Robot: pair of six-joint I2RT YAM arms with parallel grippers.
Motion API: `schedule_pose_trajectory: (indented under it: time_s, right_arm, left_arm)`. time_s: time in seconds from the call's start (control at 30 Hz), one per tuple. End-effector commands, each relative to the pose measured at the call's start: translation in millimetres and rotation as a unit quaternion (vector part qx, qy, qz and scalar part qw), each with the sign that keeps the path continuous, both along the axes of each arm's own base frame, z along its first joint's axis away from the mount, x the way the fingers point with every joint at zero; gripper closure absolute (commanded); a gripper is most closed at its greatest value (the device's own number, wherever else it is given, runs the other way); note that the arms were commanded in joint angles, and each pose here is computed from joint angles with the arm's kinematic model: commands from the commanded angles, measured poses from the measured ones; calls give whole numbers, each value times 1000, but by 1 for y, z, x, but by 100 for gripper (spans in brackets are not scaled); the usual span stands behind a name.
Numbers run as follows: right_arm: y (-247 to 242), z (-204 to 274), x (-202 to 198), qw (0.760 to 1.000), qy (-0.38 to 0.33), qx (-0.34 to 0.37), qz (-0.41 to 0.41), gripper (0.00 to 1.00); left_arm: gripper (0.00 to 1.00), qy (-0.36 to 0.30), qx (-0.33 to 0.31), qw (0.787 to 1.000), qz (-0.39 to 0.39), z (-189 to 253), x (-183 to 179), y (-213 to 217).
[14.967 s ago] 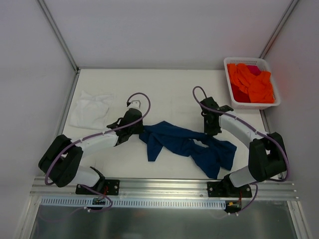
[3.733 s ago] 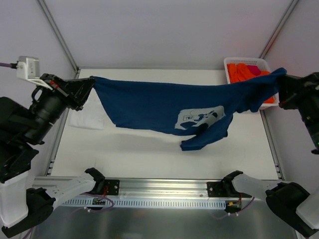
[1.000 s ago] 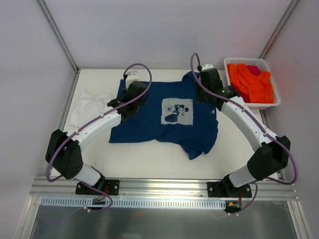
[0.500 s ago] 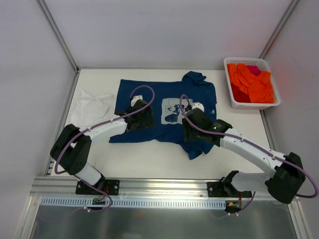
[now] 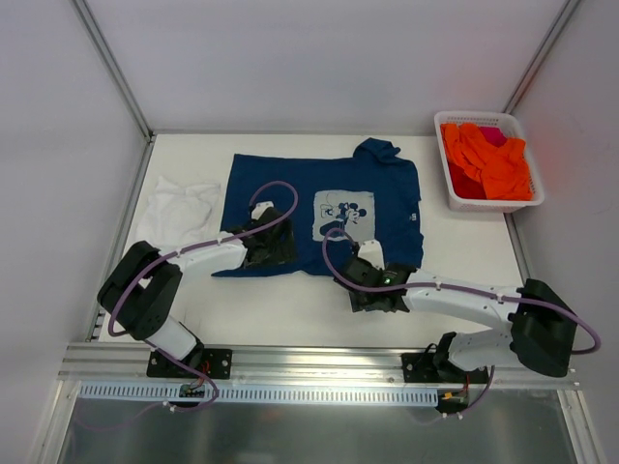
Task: Fold and stack the t-shirts
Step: Flatten out the tshirt
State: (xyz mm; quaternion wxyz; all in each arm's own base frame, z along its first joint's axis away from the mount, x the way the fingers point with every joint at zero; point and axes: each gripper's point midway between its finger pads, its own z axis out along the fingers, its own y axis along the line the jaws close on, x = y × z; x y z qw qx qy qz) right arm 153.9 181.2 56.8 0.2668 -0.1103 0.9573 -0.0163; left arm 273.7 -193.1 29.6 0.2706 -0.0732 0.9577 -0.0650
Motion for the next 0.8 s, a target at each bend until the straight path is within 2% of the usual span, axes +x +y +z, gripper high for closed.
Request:
schedule_pose_trajectory:
  time_s: [0.0,0.33,0.57,0.77]
  right_arm:
    - [-5,-12,-1,999,-7,-20,-32,41]
    - [3,-34,-11,998,13,-43,-34,42]
    - [-20,-33,-15,994,1,-100,-51,64]
    - [-28,-26,-12,991,-21,-118,-62,75]
  left_arm:
    - [9,-7,-15,1000,3,6,-5,-3]
    - [9,-15,-6,1000,2,8,-7,4]
    - [9,-12,-2,1000,2,4,-7,5]
    - [9,-5,1,1000,0,0,-10,6]
